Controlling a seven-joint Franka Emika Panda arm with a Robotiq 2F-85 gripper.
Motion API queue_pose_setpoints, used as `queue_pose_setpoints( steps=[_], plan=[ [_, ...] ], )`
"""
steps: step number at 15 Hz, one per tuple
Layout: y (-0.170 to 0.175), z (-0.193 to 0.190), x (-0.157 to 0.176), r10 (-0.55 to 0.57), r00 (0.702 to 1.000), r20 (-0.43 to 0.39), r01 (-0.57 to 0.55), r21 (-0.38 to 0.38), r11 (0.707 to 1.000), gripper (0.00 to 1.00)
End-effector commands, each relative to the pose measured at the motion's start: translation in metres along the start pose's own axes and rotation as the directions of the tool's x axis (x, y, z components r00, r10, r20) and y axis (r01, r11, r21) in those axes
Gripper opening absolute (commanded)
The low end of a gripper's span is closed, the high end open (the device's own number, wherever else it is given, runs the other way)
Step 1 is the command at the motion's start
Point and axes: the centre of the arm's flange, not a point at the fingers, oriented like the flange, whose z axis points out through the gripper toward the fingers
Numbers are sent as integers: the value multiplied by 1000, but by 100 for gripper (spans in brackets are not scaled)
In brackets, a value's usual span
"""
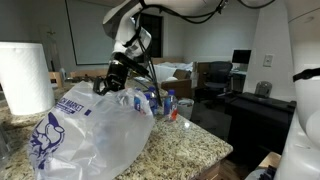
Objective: Put the plastic bottles into the plastic bag
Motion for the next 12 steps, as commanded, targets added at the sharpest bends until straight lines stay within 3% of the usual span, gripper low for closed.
queue_pose_setpoints(
  steps=[1,5,12],
  plan=[
    [2,-6,-1,43,998,40,-44,14,999,98],
    [3,-37,-15,20,1000,-8,-20,15,1000,100],
    [11,-124,-74,22,975,-220,-29,-28,999,100]
  ],
)
